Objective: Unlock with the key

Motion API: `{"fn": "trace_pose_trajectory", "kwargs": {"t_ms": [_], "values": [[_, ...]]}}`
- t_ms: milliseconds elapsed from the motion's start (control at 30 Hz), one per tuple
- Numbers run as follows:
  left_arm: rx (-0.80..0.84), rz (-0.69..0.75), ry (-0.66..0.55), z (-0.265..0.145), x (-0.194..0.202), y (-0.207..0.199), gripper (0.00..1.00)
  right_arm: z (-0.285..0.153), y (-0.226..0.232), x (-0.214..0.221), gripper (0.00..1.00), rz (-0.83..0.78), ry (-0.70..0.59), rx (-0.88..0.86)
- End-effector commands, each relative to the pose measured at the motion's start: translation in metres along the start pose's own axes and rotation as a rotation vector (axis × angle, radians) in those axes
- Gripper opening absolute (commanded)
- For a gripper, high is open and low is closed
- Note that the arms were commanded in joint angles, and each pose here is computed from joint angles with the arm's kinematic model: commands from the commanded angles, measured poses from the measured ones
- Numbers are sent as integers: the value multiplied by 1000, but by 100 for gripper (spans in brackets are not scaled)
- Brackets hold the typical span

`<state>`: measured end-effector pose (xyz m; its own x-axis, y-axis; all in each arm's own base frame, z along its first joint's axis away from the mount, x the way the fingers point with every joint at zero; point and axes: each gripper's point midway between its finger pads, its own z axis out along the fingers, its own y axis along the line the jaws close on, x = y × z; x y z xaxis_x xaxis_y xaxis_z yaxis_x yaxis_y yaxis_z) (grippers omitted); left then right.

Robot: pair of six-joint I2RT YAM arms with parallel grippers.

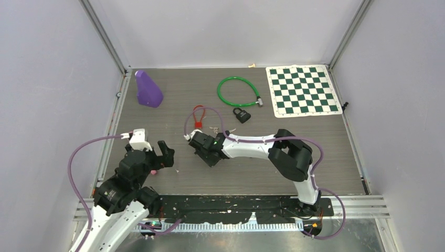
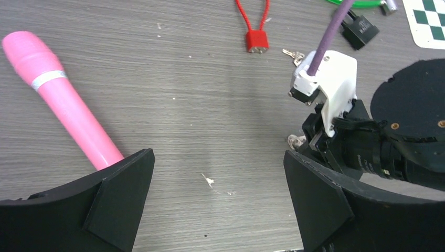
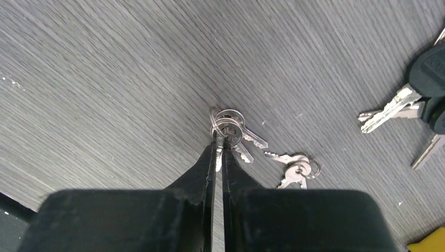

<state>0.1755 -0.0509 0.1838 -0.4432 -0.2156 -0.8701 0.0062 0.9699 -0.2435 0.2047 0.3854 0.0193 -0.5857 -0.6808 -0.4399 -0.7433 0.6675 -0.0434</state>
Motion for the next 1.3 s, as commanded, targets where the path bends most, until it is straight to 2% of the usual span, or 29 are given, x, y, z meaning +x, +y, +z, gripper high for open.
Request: {"fn": "trace_pose_trajectory", "kwargs": {"t_ms": [0, 167, 367, 400, 433, 500, 633, 1000, 1267], "values": [[127, 27, -3, 6, -4, -26, 98, -23, -3, 9, 6, 18, -4, -18], [259, 39, 24, 12, 0, -53, 98, -65, 7, -9, 5, 89, -129, -158], [373, 35, 40, 15, 2, -77, 98, -90, -1, -10, 7, 129, -192, -217], [366, 33, 41, 15, 1, -77, 98, -90, -2, -11, 11, 128, -195, -211], [349, 32, 35, 15, -2, -74, 98, -88, -4, -9, 21, 124, -187, -198], [293, 36, 27, 15, -7, -65, 98, -81, -4, -9, 33, 108, -156, -184], [175, 56, -4, 12, -15, -42, 98, -68, -9, -28, 42, 76, -144, -127], [116, 85, -14, 10, -11, -26, 98, -19, -9, -26, 45, 7, -16, -47], [121, 96, -4, 14, -6, -26, 97, -7, -3, -15, 44, -29, 49, -27]]}}
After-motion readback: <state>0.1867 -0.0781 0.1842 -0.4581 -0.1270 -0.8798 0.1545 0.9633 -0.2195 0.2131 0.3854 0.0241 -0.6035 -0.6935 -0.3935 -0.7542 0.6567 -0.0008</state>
